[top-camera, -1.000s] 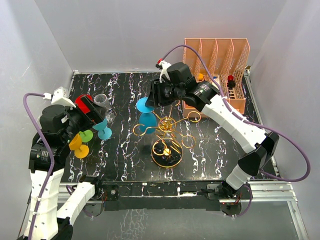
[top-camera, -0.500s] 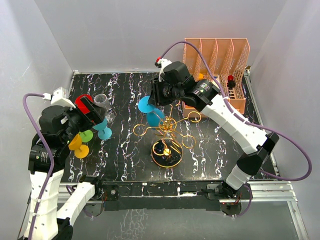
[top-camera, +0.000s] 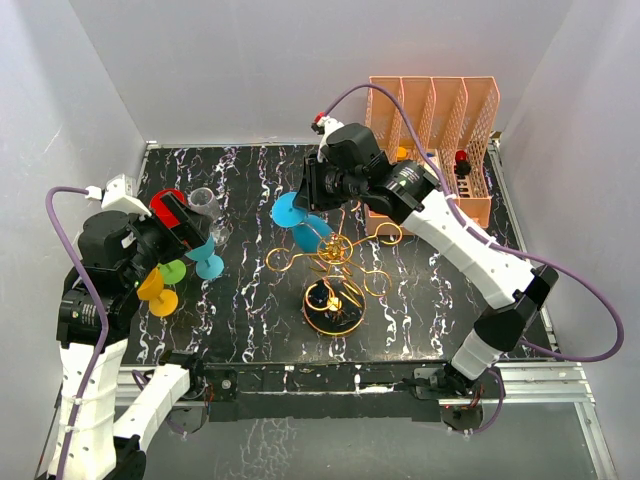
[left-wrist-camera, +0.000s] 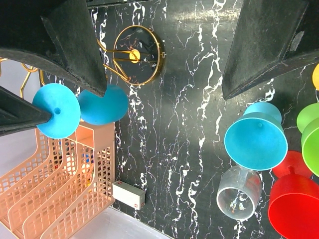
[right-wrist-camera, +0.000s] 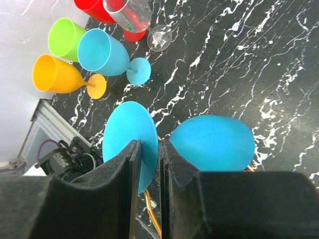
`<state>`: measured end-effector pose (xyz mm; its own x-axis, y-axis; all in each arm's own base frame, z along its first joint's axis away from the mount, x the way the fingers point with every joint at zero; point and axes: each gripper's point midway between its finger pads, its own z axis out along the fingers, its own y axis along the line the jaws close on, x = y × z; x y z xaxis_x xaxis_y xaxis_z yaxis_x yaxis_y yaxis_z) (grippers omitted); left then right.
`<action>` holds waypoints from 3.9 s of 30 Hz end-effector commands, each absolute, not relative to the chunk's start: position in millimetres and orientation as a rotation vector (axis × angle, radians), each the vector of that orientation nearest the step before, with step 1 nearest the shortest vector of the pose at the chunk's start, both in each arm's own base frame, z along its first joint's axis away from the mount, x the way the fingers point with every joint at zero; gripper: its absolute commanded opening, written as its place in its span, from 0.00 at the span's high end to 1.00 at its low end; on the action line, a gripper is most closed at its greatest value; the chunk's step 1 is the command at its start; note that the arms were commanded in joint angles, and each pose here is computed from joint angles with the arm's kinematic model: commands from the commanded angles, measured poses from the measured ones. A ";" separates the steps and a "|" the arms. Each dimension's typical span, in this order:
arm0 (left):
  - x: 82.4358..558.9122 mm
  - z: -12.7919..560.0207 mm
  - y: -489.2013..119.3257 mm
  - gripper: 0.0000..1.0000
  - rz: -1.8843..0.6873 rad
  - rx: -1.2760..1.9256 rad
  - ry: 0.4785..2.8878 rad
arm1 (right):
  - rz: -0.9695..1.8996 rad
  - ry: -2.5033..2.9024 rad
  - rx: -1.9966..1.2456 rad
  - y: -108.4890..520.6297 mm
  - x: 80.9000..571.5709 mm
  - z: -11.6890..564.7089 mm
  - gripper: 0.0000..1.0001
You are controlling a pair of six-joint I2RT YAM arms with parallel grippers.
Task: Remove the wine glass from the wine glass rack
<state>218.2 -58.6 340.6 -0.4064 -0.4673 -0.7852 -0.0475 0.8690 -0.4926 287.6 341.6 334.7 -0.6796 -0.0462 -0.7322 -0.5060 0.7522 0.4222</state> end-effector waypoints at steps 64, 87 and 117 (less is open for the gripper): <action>214.8 337.2 -60.7 0.03 -0.490 -0.376 1.977 | 1.462 1.556 0.698 281.0 333.2 463.9 0.92; 204.9 409.9 -148.0 0.03 -1.147 -0.107 1.744 | 1.853 1.075 0.297 237.0 219.4 583.8 0.92; 140.4 488.9 -186.7 0.08 -1.768 0.273 1.301 | 2.350 1.135 0.071 269.6 170.2 570.6 0.92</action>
<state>158.8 -186.7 474.9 -0.5892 -0.5345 -0.6060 0.7072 0.0217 -0.7067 186.5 279.9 553.2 -0.8500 0.5012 -0.1619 -0.4081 -0.4323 0.8041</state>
